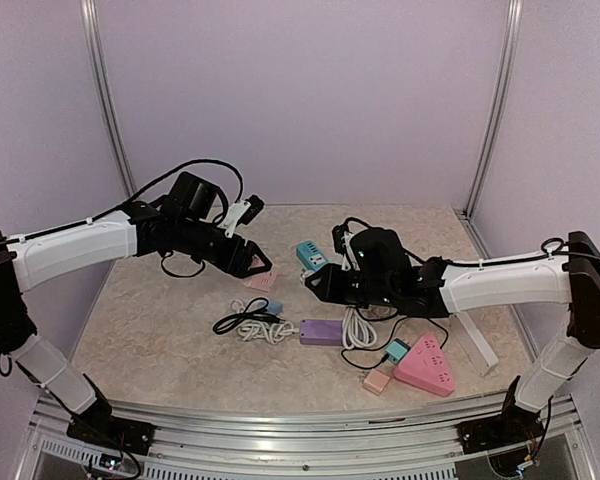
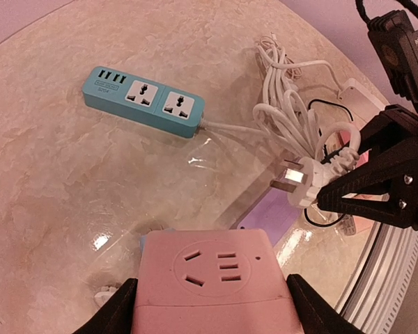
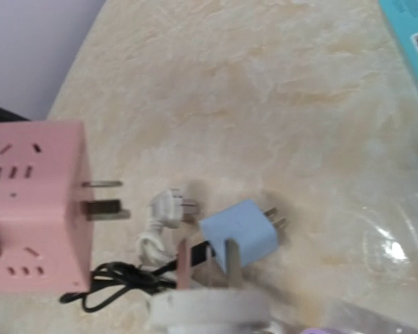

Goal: Pull the plug off the socket
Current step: Remove the plug from the socket, then place the plug at the center of the board.

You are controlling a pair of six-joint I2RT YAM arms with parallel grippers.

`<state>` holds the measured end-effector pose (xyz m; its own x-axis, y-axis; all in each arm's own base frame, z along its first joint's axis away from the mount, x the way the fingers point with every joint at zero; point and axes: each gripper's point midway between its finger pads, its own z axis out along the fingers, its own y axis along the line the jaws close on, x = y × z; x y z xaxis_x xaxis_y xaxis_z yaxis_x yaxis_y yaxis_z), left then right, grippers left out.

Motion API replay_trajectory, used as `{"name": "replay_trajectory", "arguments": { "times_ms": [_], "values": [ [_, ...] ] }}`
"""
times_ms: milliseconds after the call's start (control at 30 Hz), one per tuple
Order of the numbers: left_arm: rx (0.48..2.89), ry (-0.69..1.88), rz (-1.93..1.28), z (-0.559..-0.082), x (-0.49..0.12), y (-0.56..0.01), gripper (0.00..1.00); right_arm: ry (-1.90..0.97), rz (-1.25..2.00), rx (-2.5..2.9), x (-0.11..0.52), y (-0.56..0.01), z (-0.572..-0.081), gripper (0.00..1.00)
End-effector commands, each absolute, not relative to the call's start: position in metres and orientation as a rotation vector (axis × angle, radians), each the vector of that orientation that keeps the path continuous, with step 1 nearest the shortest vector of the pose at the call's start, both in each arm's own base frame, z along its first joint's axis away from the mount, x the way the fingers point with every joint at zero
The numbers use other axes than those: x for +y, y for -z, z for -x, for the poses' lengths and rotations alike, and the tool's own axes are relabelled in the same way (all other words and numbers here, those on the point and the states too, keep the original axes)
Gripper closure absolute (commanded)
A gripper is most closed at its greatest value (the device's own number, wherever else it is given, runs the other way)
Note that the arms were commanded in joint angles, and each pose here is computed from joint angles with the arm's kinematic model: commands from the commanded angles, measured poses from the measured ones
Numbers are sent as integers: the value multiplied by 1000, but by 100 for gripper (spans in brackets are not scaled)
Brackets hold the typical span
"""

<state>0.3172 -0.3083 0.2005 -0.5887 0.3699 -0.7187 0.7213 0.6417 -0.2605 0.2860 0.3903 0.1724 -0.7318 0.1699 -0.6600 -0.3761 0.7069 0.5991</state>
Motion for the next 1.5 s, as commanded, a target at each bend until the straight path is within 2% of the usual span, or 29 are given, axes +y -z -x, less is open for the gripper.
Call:
{"name": "replay_trajectory", "arguments": {
  "times_ms": [0,367,833,900,1000,1133,1233,1467],
  "values": [
    [2224,714,-785,-326,-299,-210,100,-912,163,2129,381,-199,-298,100],
    [2371,684,-527,-374,-250,-176,100,-820,155,2203,324,-173,-341,100],
    [2562,508,-400,-407,-214,-114,98,-907,223,2340,335,-125,-340,100],
    [2580,495,-399,-408,-213,-109,97,-915,230,2356,336,-120,-338,92],
    [2604,489,-401,-408,-213,-101,94,-922,245,2347,335,-121,-337,68],
    [2619,479,-401,-409,-212,-96,89,-895,250,2322,330,-128,-337,51],
    [2627,465,-395,-410,-211,-94,79,-870,245,2318,325,-131,-337,46],
    [2649,448,-391,-410,-209,-87,72,-852,230,2302,319,-139,-337,45]
  ]
}}
